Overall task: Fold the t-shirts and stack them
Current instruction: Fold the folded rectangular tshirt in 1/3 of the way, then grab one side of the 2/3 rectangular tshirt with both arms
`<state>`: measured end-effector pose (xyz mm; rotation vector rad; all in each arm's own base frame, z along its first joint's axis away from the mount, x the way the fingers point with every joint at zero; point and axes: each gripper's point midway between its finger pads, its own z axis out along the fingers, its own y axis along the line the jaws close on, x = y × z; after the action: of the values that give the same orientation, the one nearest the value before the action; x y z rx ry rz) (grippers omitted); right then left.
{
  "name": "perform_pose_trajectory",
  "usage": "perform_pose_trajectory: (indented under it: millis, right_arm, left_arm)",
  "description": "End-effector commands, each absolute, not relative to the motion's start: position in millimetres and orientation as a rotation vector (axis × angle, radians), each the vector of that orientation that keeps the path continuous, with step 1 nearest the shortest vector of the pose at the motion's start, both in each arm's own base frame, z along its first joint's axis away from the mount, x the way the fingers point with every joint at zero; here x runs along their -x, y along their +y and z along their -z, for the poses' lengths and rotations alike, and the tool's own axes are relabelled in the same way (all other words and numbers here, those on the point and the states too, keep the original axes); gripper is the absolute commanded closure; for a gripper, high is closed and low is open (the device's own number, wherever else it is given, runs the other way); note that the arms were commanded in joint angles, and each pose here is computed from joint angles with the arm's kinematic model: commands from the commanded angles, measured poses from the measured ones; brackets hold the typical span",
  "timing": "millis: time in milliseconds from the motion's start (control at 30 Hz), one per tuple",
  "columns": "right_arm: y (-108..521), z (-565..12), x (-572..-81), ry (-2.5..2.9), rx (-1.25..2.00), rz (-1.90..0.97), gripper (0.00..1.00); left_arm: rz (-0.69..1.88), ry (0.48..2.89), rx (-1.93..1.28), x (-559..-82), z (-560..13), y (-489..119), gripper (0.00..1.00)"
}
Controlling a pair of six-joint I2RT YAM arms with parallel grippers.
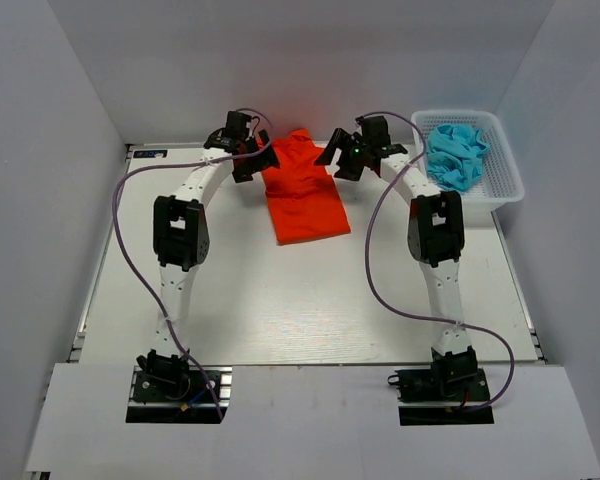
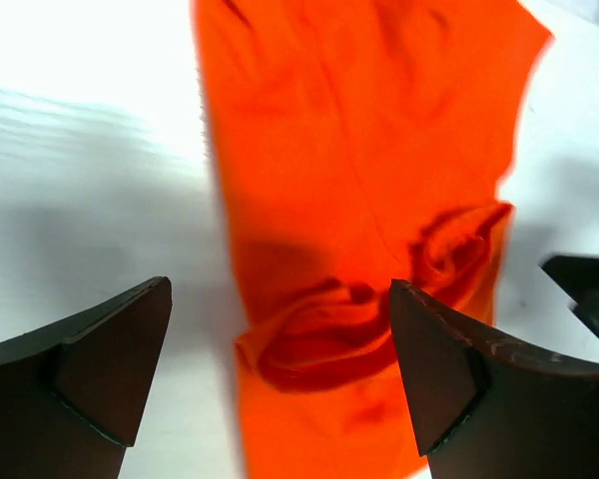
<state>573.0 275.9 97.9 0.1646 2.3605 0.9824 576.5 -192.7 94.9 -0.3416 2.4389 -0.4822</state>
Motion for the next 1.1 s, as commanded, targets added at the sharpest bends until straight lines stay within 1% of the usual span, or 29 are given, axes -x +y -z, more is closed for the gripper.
perform_pose_trajectory:
  millis: [0, 33, 67, 100, 167, 200, 267, 300, 333, 367, 400, 433, 467, 500, 633, 700, 733, 767, 800, 833, 867, 900, 933, 967, 1067]
  right_arm:
    - [270.9, -146.1, -583.7, 2.23, -0.051, -1.019, 0.1]
    - [269.4, -163.0, -578.5, 2.205, -0.017, -1.008, 0.1]
    - [266.2, -164.2, -572.4, 2.205, 0.056, -0.961, 0.1]
    - [266.6, -189.2, -557.4, 2.177, 0.101, -0.952, 0.1]
    - [262.1, -174.7, -539.0, 2.221, 0.178, -0.906, 0.1]
    - [266.2, -182.9, -519.7, 2.223, 0.223, -0.925, 0.1]
    - [260.3, -152.1, -494.2, 2.329, 0.251, -0.901, 0.1]
    - [260.2, -158.5, -485.2, 2.33, 0.263, -0.905, 0.1]
    - [254.5, -137.7, -473.5, 2.392, 0.24, -0.881, 0.1]
    - [251.1, -132.7, -469.4, 2.414, 0.219, -0.872, 0.1]
    - [246.5, -142.4, -465.6, 2.404, 0.203, -0.865, 0.1]
    - [240.1, -138.2, -464.6, 2.42, 0.166, -0.832, 0.1]
    - [235.7, -119.3, -449.7, 2.486, 0.12, -0.832, 0.1]
    - [226.5, -125.0, -448.8, 2.478, 0.093, -0.82, 0.1]
    - [213.6, -97.0, -427.9, 2.559, 0.053, -0.769, 0.1]
    - [212.8, -82.3, -421.8, 2.614, 0.041, -0.789, 0.1]
    - [213.1, -79.9, -418.9, 2.628, 0.039, -0.802, 0.1]
    - [212.4, -70.8, -419.5, 2.64, 0.041, -0.798, 0.1]
    - [211.5, -63.8, -416.1, 2.662, 0.023, -0.796, 0.1]
    - [211.3, -61.8, -418.7, 2.653, 0.021, -0.795, 0.1]
    - [212.0, -52.8, -416.5, 2.67, 0.013, -0.798, 0.11]
    - [212.6, -48.8, -415.1, 2.678, 0.003, -0.806, 0.11]
    - [212.9, -46.1, -414.0, 2.685, -0.012, -0.821, 0.14]
    - [216.0, -41.5, -414.8, 2.681, -0.013, -0.841, 0.16]
    - [219.5, -33.9, -412.5, 2.677, -0.021, -0.86, 0.25]
  left_arm:
    - [0.432, 2.354, 0.349, -584.6, -150.0, -161.9, 0.0]
    - [0.414, 2.385, 0.335, -573.8, -143.6, -158.8, 0.0]
    - [0.404, 2.376, 0.339, -569.0, -148.8, -155.8, 0.0]
    - [0.406, 2.369, 0.337, -562.8, -154.7, -154.4, 0.0]
    - [0.41, 2.36, 0.31, -540.5, -165.1, -155.1, 0.0]
    - [0.401, 2.403, 0.304, -525.0, -150.5, -157.5, 0.0]
    - [0.476, 2.394, 0.273, -509.3, -164.2, -164.1, 0.0]
    - [0.512, 2.45, 0.265, -493.1, -148.5, -171.8, 0.0]
    - [0.553, 2.46, 0.269, -487.7, -146.3, -176.4, 0.0]
    - [0.58, 2.482, 0.249, -478.8, -142.2, -183.8, 0.0]
    - [0.593, 2.519, 0.237, -465.9, -132.0, -188.6, 0.0]
    - [0.606, 2.548, 0.209, -456.0, -124.4, -199.1, 0.0]
    - [0.608, 2.572, 0.212, -449.0, -117.2, -203.7, 0.0]
    - [0.592, 2.605, 0.219, -439.8, -105.3, -205.8, 0.0]
    - [0.595, 2.69, 0.197, -406.9, -80.1, -226.6, 0.0]
    - [0.602, 2.71, 0.197, -396.6, -69.4, -234.5, 0.05]
    - [0.602, 2.71, 0.197, -396.6, -69.4, -234.5, 0.13]
    - [0.602, 2.717, 0.186, -392.7, -65.6, -237.3, 0.2]
    - [0.596, 2.729, 0.188, -391.1, -58.3, -236.7, 0.24]
    - [0.577, 2.738, 0.198, -389.8, -53.0, -238.3, 0.31]
    - [0.577, 2.739, 0.198, -389.8, -52.9, -238.3, 0.34]
    - [0.558, 2.741, 0.203, -392.6, -48.7, -237.3, 0.34]
    - [0.553, 2.75, 0.205, -392.1, -44.7, -237.0, 0.36]
    - [0.556, 2.746, 0.204, -395.9, -41.9, -238.8, 0.4]
    - [0.559, 2.74, 0.203, -400.4, -34.2, -240.8, 0.43]
